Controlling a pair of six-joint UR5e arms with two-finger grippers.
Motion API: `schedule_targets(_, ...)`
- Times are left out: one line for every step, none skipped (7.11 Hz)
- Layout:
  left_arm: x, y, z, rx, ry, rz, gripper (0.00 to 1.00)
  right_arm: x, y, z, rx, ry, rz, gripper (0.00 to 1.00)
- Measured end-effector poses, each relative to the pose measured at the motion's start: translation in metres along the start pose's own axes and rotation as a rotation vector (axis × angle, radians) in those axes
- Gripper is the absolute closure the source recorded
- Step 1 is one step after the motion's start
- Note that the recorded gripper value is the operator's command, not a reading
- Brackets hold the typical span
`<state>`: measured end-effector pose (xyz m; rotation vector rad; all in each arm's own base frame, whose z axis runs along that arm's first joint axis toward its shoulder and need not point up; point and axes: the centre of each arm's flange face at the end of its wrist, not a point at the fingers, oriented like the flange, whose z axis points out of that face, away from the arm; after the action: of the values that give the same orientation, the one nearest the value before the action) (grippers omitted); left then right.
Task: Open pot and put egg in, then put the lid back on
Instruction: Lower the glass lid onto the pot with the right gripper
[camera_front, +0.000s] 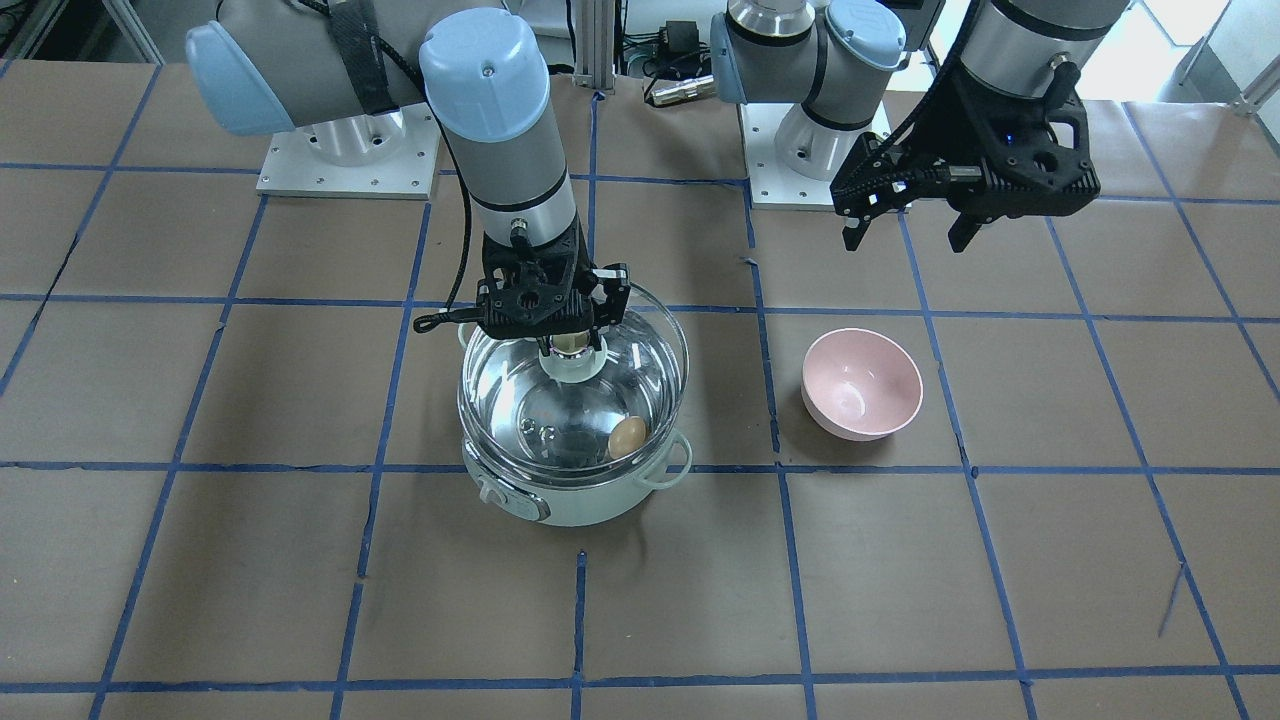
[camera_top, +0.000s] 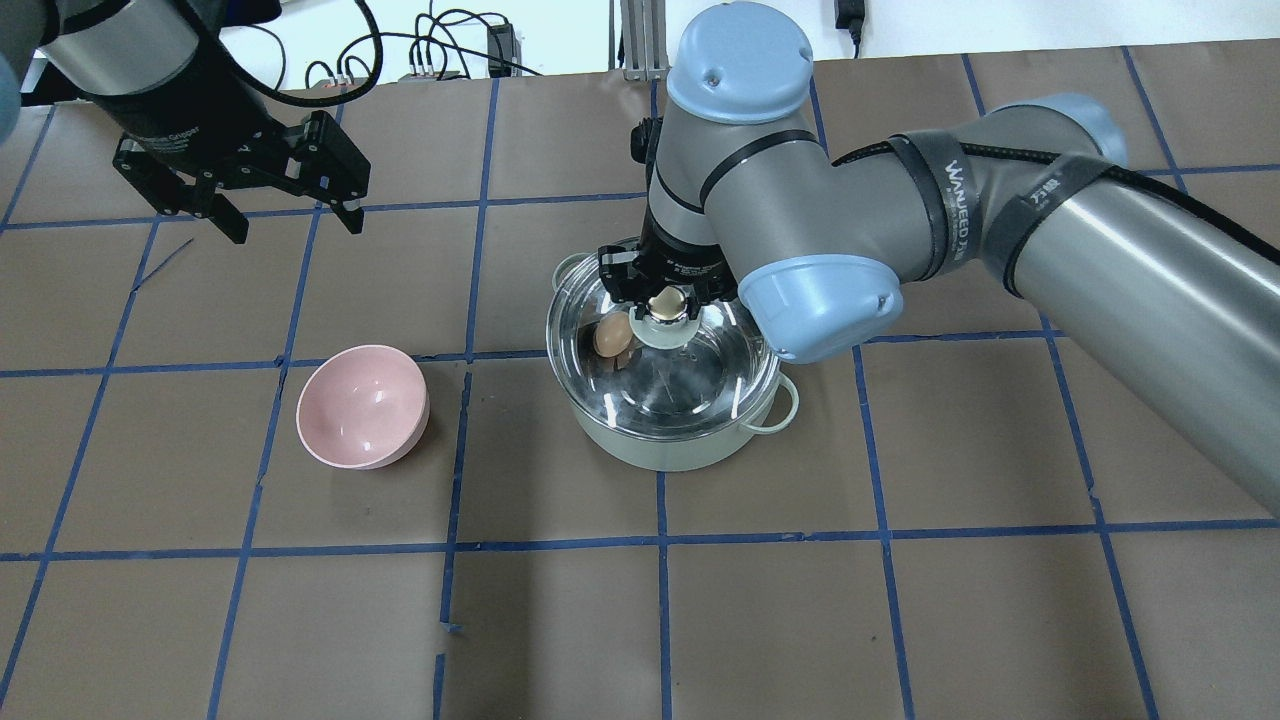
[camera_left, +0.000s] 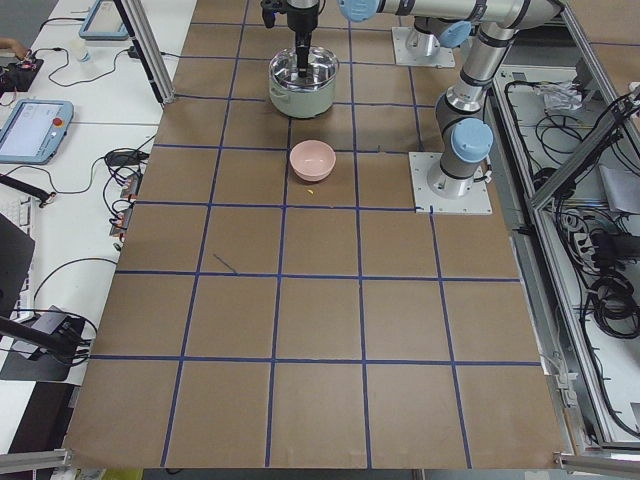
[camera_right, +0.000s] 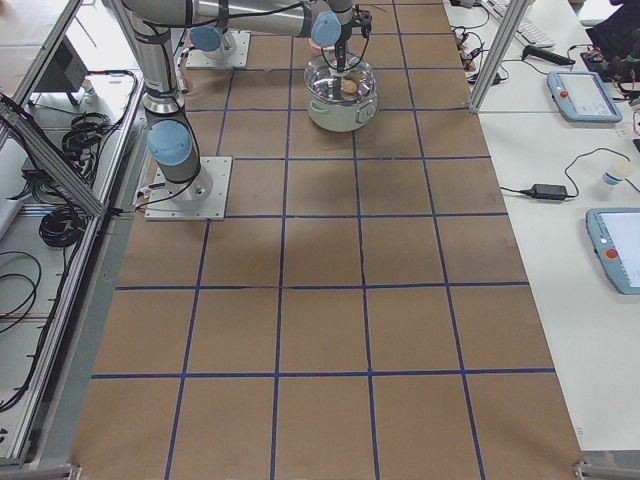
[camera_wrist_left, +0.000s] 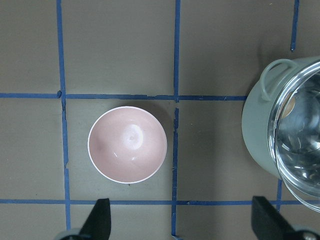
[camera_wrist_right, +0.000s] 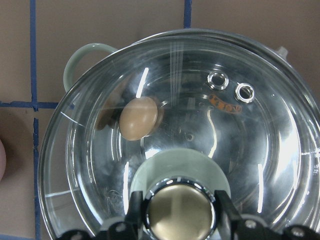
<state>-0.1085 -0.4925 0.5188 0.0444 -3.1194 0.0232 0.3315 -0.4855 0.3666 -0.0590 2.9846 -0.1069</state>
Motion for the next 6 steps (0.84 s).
schedule_targets(0.0002, 0.0000, 0.0002, 0.000, 0.001, -0.001, 0.00, 0.0003, 0.0007, 0.0011, -0.003, 0.001, 0.001, 0.78)
schedule_targets(0.0003, 0.0000, 0.0003, 0.000, 0.002, -0.001, 0.00, 0.0007, 0.0014, 0.0024, -0.006, 0.002, 0.002, 0.78)
schedule_targets(0.0003, 0.0000, 0.0003, 0.000, 0.003, -0.001, 0.00, 0.0010, 0.0018, 0.0032, -0.008, 0.003, 0.001, 0.78)
schedule_targets(0.0003, 0.0001, 0.0002, 0.000, 0.003, -0.001, 0.00, 0.0014, 0.0020, 0.0041, -0.010, 0.004, -0.008, 0.78)
schedule_targets(0.0004, 0.0002, 0.0001, 0.001, 0.004, -0.002, 0.00, 0.0020, 0.0019, 0.0045, -0.010, 0.006, -0.023, 0.77)
schedule_targets(0.0004, 0.0001, 0.0001, 0.001, 0.004, -0.002, 0.00, 0.0024, 0.0017, 0.0044, -0.010, 0.007, -0.030, 0.71)
